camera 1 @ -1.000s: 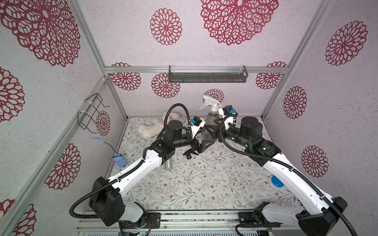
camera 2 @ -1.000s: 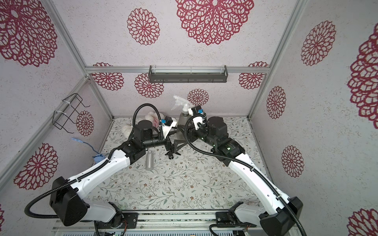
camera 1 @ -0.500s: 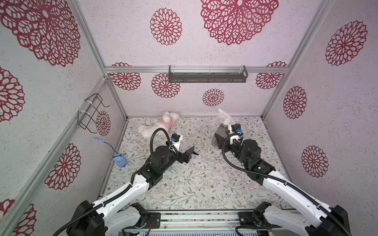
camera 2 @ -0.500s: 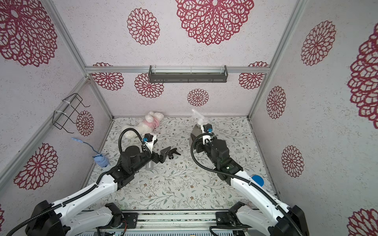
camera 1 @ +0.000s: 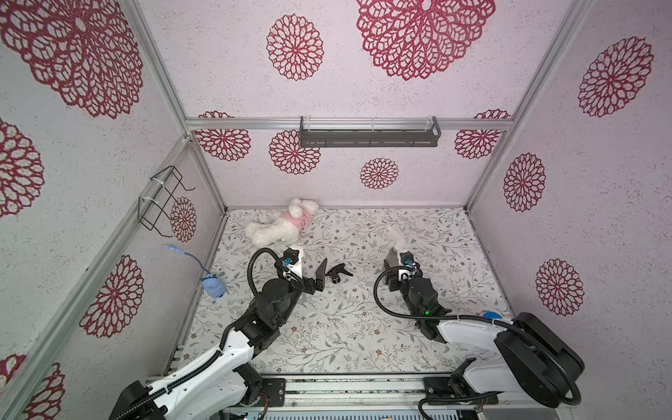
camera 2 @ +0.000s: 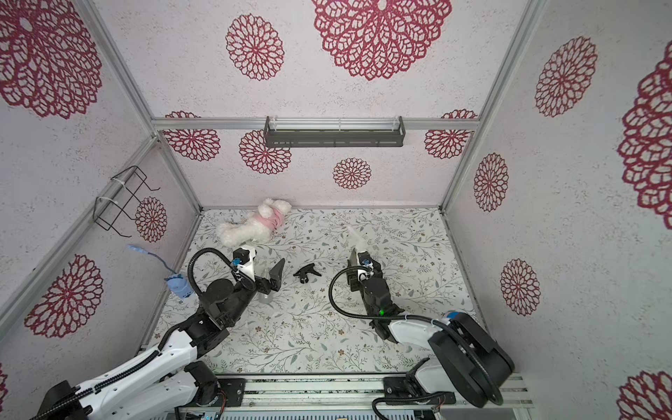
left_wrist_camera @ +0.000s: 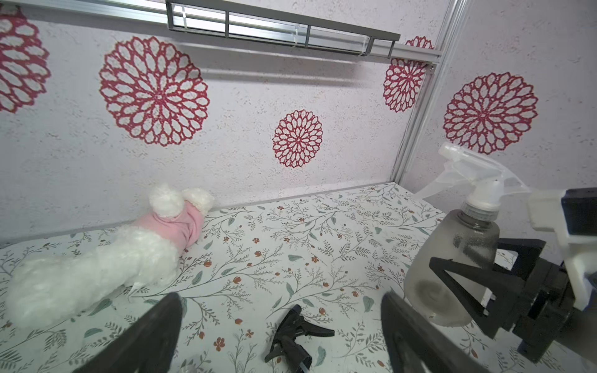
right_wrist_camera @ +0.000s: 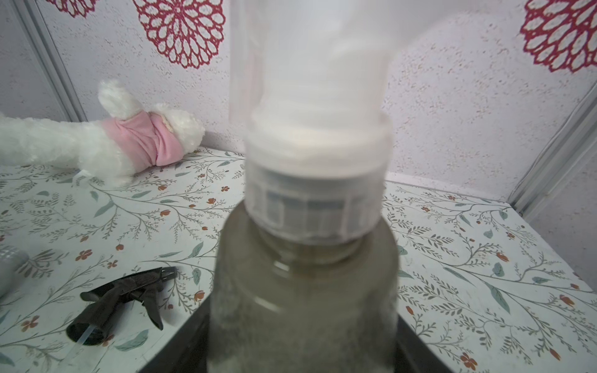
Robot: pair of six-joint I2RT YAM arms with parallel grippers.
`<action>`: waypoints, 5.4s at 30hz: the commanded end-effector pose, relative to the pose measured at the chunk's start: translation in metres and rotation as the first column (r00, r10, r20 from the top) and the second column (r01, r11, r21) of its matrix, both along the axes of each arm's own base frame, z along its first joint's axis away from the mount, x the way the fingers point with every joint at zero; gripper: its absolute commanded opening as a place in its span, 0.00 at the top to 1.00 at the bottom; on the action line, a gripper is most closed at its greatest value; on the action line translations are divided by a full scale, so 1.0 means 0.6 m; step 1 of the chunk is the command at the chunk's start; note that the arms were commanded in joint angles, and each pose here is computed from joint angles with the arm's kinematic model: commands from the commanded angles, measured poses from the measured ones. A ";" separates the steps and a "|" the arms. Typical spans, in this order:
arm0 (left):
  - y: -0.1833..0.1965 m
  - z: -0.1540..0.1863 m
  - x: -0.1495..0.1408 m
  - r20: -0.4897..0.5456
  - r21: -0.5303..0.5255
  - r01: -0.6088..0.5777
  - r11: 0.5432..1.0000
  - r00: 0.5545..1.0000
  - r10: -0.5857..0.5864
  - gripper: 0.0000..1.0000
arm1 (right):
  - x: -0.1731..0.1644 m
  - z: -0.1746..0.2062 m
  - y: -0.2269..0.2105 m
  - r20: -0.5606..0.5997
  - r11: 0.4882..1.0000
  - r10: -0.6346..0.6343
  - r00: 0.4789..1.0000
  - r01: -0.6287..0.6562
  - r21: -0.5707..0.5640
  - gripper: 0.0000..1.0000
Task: Attach spray nozzles to spray bottles
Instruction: Place the spray bottle at the center of the board, then pick up the spray bottle from the center of the board.
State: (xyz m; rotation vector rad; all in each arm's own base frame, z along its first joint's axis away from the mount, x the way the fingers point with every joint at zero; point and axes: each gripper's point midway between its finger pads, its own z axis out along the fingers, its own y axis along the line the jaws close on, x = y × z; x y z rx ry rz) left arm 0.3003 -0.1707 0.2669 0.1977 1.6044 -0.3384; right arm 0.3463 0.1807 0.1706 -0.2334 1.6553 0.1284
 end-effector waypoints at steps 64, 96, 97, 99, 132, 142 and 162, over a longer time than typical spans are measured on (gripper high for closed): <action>0.124 0.073 -0.031 -0.147 -0.209 -0.297 0.932 0.951 0.270 0.03 | -0.155 0.083 -0.051 -0.059 0.993 -0.090 0.994 0.094 0.070 0.14; 0.269 0.078 -0.140 -0.271 -0.188 -0.537 0.822 0.833 0.483 0.03 | -0.069 -0.038 0.506 -0.805 0.956 0.218 0.551 -0.287 0.062 0.23; 0.266 0.077 -0.138 -0.272 -0.189 -0.534 0.824 0.835 0.479 0.03 | -0.061 -0.043 0.505 -0.807 0.959 0.211 0.551 -0.277 0.062 0.23; 0.261 0.074 -0.134 -0.274 -0.198 -0.525 0.828 0.841 0.468 0.03 | -0.037 -0.055 0.500 -0.811 0.968 0.195 0.551 -0.243 0.068 0.19; 0.222 0.033 -0.114 -0.316 -0.219 -0.462 0.859 0.867 0.386 0.03 | 0.012 -0.193 0.526 -0.879 0.980 0.144 0.454 -0.189 0.063 0.41; 0.198 0.016 -0.106 -0.325 -0.213 -0.412 0.886 0.885 0.333 0.03 | 0.031 -0.108 0.525 -0.790 0.962 0.261 0.555 -0.218 0.164 0.56; -0.027 0.020 -0.109 -0.072 -0.364 0.314 0.877 0.929 -0.363 0.03 | -0.060 0.307 0.349 -0.104 0.701 0.585 0.804 -0.437 0.563 0.56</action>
